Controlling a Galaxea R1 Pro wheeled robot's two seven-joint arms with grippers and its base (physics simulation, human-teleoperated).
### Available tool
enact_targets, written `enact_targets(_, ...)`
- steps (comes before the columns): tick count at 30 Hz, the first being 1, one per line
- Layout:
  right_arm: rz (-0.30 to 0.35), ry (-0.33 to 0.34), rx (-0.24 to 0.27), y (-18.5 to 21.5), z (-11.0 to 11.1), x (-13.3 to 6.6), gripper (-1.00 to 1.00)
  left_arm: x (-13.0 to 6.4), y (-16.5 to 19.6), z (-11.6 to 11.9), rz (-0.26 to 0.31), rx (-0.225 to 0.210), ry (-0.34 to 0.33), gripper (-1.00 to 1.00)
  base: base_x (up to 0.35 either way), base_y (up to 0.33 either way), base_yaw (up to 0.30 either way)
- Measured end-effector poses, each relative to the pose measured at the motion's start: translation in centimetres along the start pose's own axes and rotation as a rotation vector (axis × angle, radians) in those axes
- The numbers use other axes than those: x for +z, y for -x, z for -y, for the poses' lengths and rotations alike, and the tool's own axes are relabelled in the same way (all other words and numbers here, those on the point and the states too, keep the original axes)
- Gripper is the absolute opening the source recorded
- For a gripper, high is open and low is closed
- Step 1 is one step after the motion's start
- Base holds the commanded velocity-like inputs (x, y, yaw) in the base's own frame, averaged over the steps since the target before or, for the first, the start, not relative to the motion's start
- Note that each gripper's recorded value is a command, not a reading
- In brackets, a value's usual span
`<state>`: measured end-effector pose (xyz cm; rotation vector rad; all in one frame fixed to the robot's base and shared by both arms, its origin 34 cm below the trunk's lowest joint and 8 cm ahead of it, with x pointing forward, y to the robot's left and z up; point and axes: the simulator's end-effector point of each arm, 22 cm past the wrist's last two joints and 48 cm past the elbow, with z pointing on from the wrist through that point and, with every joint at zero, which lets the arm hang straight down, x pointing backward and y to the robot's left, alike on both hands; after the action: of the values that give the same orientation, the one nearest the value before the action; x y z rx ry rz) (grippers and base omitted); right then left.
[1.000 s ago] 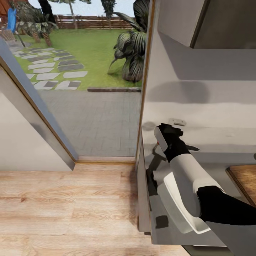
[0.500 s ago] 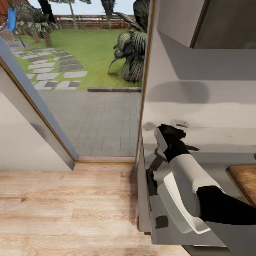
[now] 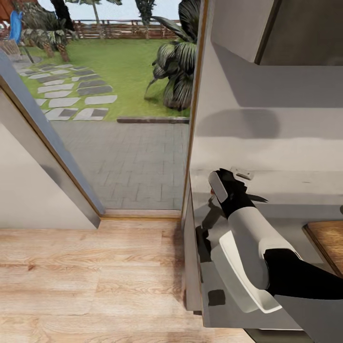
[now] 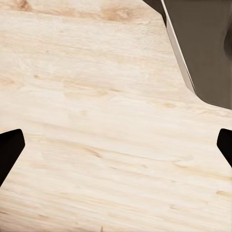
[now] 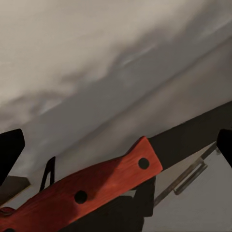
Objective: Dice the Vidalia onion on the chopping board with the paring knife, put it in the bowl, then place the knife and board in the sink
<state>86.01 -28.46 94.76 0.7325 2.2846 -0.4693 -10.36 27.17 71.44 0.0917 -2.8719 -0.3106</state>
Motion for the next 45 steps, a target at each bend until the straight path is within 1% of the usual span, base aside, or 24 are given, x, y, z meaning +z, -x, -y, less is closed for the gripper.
enact_targets(7,-0.005,0.000,0.009,-0.1,0.1,0.1,1.00,0.0,0.0,0.0,-0.001,0.000,0.000,1.00,0.000,0.000,0.000)
enact_targets(19,-0.038,0.002,0.047,-0.7,0.5,0.5,1.00,0.0,0.0,0.0,0.000,-0.001,0.000,1.00,0.000,0.000,0.000)
enact_targets(24,-0.046,0.004,0.054,-0.8,0.4,0.5,1.00,0.0,0.0,0.0,-0.001,-0.001,0.000,1.00,-0.035,0.000,0.000)
enact_targets(25,-0.074,0.021,0.077,-1.4,0.0,0.5,1.00,0.0,0.0,0.0,0.000,-0.001,0.000,1.00,-0.060,0.000,0.000)
enact_targets(29,-0.110,0.043,0.106,-2.1,-0.4,0.5,1.00,0.0,0.0,0.0,0.001,-0.001,0.001,1.00,-0.026,0.000,0.000)
enact_targets(31,-0.117,0.049,0.114,-2.3,-0.5,0.5,1.00,0.0,0.0,0.0,0.001,0.000,0.000,1.00,-0.009,0.000,0.000)
enact_targets(45,-0.127,0.055,0.121,-2.5,-0.7,0.5,1.00,0.0,0.1,0.0,0.001,0.000,0.000,1.00,-0.017,0.037,0.000)
